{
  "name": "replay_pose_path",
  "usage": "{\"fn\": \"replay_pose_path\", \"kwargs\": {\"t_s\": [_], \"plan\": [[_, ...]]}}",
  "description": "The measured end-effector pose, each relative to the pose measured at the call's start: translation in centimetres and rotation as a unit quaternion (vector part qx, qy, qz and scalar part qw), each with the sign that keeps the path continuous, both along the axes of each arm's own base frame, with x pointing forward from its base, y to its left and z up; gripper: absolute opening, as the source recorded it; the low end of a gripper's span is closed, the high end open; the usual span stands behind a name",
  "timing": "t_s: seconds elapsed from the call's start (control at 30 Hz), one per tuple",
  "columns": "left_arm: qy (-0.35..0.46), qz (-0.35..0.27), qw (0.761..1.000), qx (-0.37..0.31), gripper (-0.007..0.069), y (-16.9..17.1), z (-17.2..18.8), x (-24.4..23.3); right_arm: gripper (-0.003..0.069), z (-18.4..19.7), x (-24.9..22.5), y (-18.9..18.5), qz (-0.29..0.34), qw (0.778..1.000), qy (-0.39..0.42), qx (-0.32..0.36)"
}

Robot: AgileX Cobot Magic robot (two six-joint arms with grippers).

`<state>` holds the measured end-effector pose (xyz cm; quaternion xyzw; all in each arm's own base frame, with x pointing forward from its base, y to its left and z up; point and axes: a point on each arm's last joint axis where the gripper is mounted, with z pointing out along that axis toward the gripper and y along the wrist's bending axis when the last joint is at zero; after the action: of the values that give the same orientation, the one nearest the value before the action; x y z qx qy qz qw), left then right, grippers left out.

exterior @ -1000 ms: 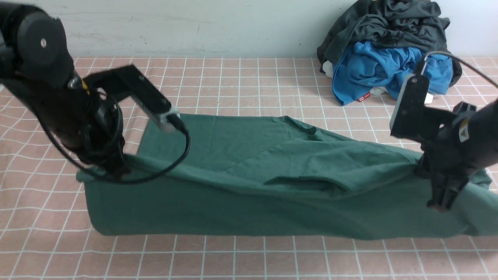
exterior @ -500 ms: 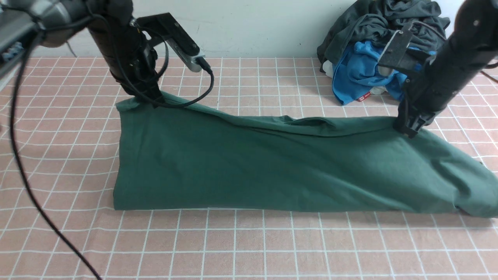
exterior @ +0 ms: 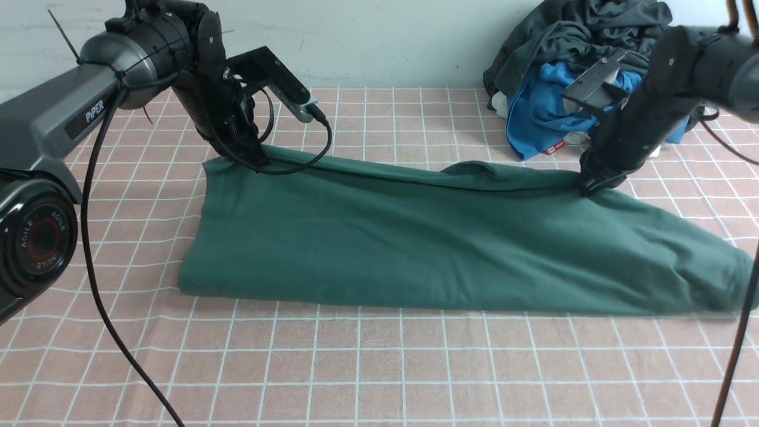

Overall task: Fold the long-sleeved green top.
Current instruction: Use both arms to drag the lower edge of the fabric forward and fold it over the upper edge

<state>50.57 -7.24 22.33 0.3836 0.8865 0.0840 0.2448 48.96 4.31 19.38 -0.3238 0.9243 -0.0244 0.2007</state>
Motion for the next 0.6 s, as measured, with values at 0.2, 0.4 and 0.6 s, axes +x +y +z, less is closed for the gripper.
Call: {"fn": "replay_pose_path", "kwargs": {"t_s": [0.2,0.4,0.6], "plan": [[-0.014,0.031,0.999,-0.032,0.0144,1.2,-0.6,0.8,0.0239,0.4,1.0,-0.3,-0.088,0.995,-0.048,0.024],[-0.007,0.068,0.996,-0.058,0.0304,1.9,-0.5,0.7,0.0338,1.9,0.7,-0.8,-0.197,0.977,-0.059,0.057],[0.037,0.093,0.992,-0.084,0.0309,1.2,0.8,-0.6,0.0323,2.7,-0.8,3.5,-0.131,0.986,0.002,0.106]]}}
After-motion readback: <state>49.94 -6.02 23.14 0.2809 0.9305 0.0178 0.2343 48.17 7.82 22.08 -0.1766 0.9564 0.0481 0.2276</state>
